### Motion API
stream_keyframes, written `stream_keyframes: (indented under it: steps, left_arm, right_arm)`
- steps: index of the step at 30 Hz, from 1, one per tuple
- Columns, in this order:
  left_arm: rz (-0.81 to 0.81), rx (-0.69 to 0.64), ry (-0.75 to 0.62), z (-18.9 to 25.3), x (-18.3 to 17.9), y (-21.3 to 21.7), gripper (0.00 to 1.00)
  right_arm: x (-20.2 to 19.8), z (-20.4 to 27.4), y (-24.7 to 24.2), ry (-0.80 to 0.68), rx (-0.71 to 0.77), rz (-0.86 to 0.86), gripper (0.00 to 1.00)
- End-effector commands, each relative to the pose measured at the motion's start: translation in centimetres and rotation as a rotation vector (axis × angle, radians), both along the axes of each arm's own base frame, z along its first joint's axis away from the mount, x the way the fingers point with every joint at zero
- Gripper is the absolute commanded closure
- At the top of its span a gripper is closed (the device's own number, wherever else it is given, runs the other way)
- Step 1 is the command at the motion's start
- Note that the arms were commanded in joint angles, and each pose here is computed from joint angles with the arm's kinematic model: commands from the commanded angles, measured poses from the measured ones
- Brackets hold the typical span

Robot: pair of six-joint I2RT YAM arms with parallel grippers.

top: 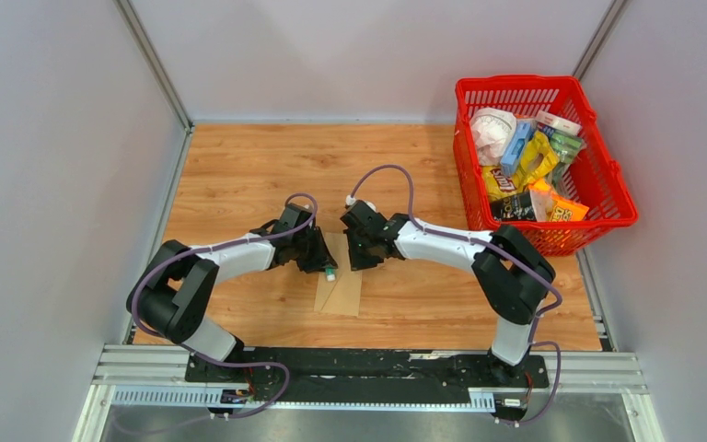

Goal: Place the letter into the envelope and seal it

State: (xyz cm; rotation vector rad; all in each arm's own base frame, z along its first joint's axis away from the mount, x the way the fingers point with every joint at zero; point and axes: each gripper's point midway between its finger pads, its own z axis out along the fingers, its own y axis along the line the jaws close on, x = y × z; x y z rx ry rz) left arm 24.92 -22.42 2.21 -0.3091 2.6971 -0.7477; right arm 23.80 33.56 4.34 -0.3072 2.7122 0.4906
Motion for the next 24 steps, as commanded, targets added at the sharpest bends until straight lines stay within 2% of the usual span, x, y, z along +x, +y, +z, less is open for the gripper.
stream_keyframes:
  steps: [1,7,14,24]
  left_arm:
    - [0.024,0.077,0.011,-1.0,-0.3,1.3,1.00]
    - [0.028,0.082,0.007,-0.9,-0.2,1.4,1.00]
    - [0.027,0.079,0.006,-0.7,-0.1,1.3,1.00]
    - [-0.023,0.066,-0.013,0.3,-0.3,1.0,1.00]
  right_arm:
    - [0.8,3.1,3.6,-0.028,0.139,0.041,1.00]
    - [0.7,1.8,5.4,0.020,0.192,0.046,1.00]
    - [0.8,0.1,5.9,0.052,0.183,0.032,1.00]
    - [0.4,-2.5,3.5,0.093,0.045,-0.037,1.00]
